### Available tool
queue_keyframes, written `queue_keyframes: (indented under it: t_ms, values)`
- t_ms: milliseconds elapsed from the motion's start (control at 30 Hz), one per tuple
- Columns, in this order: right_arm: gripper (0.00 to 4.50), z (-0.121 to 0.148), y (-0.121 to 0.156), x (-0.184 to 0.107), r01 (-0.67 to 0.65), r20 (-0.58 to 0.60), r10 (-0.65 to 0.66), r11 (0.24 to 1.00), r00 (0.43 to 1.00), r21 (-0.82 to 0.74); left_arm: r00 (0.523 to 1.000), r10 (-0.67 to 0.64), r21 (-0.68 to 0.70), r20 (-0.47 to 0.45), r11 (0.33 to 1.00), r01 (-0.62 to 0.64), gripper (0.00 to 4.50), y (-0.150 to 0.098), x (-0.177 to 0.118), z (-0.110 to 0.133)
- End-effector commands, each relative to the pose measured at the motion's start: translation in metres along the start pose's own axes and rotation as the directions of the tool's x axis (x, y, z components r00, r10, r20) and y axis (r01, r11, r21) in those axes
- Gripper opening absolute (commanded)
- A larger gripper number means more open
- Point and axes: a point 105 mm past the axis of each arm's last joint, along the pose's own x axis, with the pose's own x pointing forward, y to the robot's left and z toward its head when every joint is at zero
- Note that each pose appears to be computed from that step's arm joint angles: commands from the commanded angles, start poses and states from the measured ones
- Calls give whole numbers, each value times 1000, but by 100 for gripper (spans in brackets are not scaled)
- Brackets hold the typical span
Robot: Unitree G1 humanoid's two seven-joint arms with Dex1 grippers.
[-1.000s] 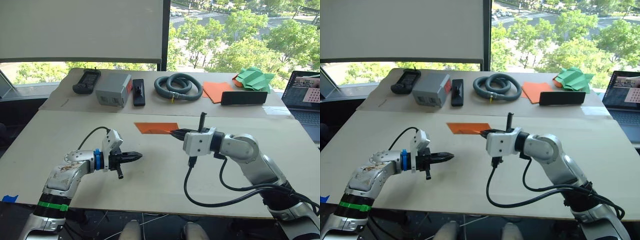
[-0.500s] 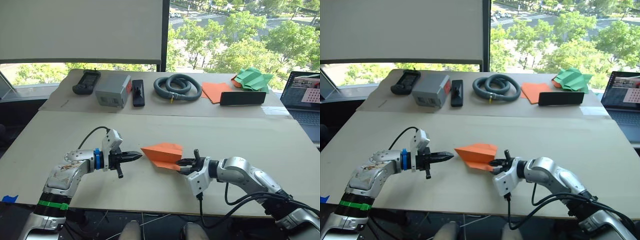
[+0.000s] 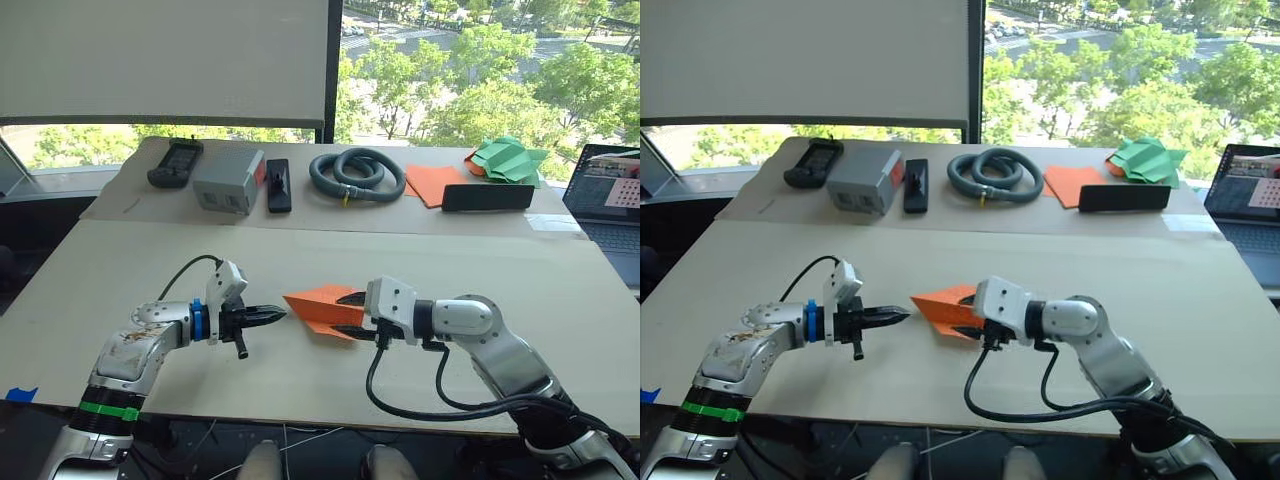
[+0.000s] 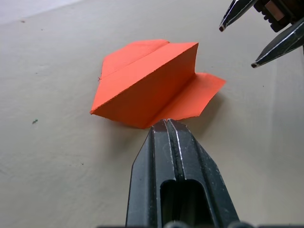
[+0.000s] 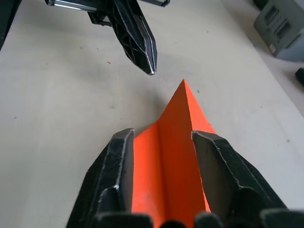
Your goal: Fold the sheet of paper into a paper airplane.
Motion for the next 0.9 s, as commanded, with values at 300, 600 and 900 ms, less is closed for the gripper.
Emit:
queue_keyframes:
  t_ms: [300, 600, 900]
  values:
    - [2, -51, 27, 17, 25, -204, 11, 984, 979, 174, 998, -29, 65, 48, 998, 26, 0, -3, 7, 21]
    - [2, -70, 31, 18, 67, -280, 11, 960, 960, 270, 993, -40, 157, 107, 987, 23, 0, 12, 36, 59]
    - [2, -62, 39, 21, 73, -270, 6, 957, 963, 282, 990, -116, 312, -85, 940, 137, 0, 16, 91, 48]
